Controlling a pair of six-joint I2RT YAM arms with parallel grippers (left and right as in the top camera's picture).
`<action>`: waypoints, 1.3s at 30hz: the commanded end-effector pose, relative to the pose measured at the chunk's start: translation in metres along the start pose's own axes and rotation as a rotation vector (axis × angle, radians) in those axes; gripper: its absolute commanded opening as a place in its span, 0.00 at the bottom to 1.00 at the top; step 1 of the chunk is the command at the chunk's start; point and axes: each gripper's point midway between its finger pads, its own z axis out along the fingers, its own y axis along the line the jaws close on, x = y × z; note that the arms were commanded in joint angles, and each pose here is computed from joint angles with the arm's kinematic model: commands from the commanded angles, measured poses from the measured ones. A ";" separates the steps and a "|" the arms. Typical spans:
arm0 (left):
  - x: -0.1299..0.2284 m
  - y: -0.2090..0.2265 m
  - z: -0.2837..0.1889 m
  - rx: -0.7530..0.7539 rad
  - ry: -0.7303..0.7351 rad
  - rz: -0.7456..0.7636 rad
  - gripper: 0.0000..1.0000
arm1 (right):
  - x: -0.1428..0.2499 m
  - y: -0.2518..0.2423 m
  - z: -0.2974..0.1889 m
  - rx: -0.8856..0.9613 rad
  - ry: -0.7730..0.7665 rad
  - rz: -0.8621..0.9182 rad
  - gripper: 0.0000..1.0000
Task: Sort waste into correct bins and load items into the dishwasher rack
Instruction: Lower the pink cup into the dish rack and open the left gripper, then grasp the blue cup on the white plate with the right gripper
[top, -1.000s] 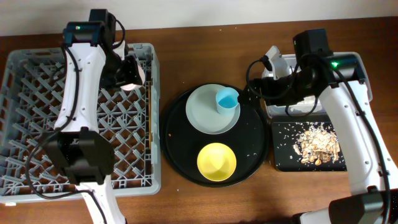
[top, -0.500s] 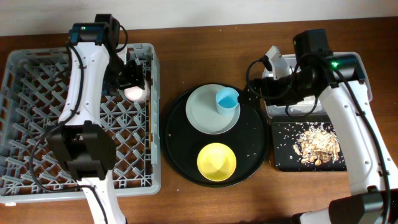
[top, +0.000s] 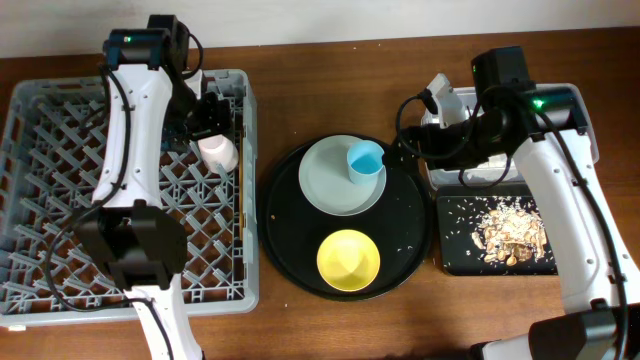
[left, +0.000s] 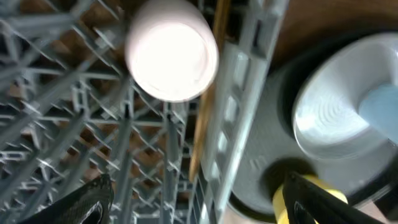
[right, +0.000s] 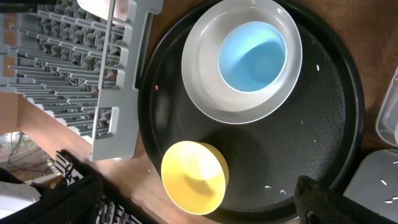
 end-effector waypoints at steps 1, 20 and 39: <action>0.011 -0.028 -0.007 0.141 0.028 0.137 0.76 | -0.001 -0.001 0.001 0.006 -0.001 -0.004 0.99; 0.017 -0.040 -0.022 0.175 -0.003 0.180 0.81 | -0.026 0.013 0.110 0.460 -0.005 -0.209 0.52; 0.017 -0.039 -0.022 0.167 -0.003 0.179 0.86 | -0.013 -0.027 0.182 0.499 0.139 -0.181 0.04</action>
